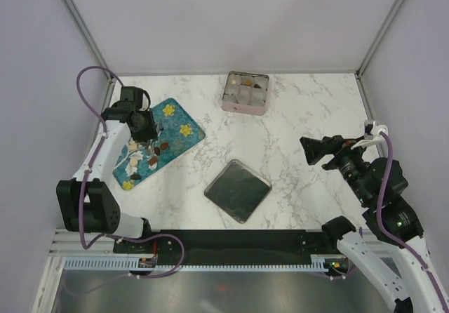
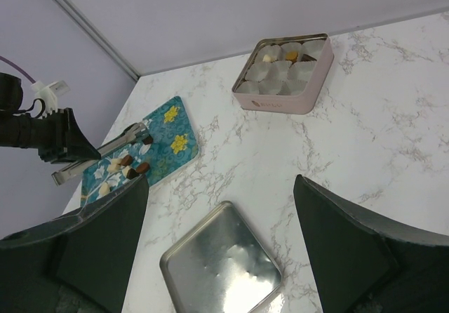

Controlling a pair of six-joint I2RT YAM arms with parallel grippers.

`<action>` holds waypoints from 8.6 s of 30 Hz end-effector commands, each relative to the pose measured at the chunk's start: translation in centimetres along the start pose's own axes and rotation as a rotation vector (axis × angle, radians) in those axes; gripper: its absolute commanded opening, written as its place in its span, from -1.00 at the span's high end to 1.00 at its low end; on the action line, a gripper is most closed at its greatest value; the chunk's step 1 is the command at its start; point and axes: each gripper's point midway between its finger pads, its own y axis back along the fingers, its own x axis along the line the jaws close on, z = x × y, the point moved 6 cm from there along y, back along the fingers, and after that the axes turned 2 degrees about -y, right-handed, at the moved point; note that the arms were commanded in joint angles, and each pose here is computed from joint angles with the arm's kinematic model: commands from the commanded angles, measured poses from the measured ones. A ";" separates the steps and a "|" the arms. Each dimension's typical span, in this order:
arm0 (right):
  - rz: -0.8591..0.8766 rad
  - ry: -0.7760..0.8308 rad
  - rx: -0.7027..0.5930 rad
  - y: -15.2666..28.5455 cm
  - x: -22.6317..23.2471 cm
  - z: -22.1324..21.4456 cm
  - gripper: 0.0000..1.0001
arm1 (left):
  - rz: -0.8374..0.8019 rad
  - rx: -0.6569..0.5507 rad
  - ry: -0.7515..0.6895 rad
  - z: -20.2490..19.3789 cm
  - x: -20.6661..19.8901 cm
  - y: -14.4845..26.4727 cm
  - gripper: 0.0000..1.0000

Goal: Pack the chocolate

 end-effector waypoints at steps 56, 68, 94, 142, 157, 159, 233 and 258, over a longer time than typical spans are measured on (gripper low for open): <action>-0.054 0.032 -0.017 -2.0 -0.3 0.5 -0.86 | -0.449 -0.228 -0.331 12.4 -24.1 -2.3 0.33; -0.069 0.029 -0.010 -2.5 -0.5 0.4 -0.86 | -0.436 -0.243 -0.359 13.0 -24.9 -5.1 0.31; -0.066 0.009 -0.006 -2.6 -0.5 0.1 -0.86 | -0.369 -0.319 -0.409 14.3 -23.8 -3.6 0.05; 0.029 -0.013 0.015 -1.5 0.2 -0.9 -0.86 | 0.158 -0.101 0.109 1.7 3.7 -1.0 -0.05; 0.011 -0.007 0.011 -1.8 -0.1 -1.0 -0.86 | 0.108 -0.047 0.105 2.4 3.4 -2.8 0.03; 0.008 -0.007 0.010 -1.8 -0.1 -1.0 -0.86 | 0.102 -0.039 0.104 2.3 3.3 -3.0 0.05; -0.076 0.039 0.009 -3.1 -0.9 -0.6 -0.86 | -0.407 -0.216 -0.445 9.7 -28.6 -6.2 0.25; -0.097 0.036 0.017 -3.4 -1.3 -1.0 -0.86 | -0.367 -0.263 -0.474 10.6 -28.4 -6.5 0.07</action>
